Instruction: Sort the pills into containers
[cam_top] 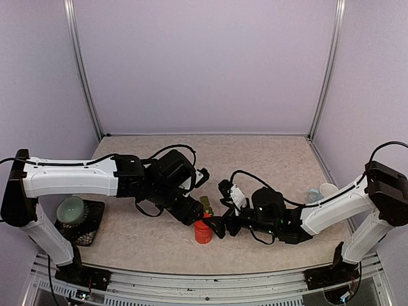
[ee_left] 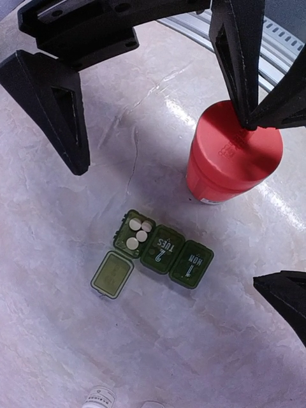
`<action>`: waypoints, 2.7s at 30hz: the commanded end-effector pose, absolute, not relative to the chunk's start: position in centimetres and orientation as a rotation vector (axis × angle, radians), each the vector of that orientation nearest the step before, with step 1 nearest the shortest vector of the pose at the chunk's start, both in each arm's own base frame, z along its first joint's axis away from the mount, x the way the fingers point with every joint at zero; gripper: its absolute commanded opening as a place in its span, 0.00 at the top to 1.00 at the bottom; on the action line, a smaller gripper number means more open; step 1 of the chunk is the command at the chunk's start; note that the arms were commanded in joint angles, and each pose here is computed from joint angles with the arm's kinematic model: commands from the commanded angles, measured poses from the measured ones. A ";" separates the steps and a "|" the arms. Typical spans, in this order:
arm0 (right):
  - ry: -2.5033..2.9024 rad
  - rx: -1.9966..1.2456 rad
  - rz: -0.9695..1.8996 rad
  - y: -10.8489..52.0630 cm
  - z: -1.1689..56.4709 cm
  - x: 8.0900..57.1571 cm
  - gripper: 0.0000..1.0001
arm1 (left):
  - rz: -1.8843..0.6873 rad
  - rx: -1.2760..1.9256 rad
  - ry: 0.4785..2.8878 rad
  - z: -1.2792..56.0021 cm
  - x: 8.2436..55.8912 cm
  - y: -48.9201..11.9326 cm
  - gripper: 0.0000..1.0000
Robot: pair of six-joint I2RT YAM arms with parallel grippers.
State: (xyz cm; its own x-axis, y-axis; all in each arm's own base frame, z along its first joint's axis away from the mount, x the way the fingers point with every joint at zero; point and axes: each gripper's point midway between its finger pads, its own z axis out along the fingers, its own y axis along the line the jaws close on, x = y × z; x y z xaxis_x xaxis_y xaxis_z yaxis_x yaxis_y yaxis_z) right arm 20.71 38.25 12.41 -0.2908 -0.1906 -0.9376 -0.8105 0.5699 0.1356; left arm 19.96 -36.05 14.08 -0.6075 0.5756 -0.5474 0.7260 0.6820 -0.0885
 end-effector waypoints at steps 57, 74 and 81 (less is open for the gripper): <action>1.639 -0.815 0.746 30.5 20.8 17.5 0.00 | -0.406 1.250 2.195 14.5 17.4 -37.5 0.01; 1.652 -0.765 0.780 28.9 20.5 16.9 0.00 | -0.319 1.360 2.273 7.7 17.8 -39.3 0.07; 1.652 -0.757 0.763 28.6 20.4 17.1 0.00 | -0.338 1.358 2.277 7.3 18.3 -39.7 0.21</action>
State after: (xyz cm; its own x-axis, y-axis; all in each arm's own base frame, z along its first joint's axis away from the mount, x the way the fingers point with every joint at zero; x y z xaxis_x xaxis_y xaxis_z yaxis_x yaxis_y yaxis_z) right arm 16.74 29.20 20.64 -0.1804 -0.0949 -0.9790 -0.8196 0.5648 0.0963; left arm 17.56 -38.59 6.57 -0.4125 0.7797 -0.4710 0.8727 0.4865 0.0409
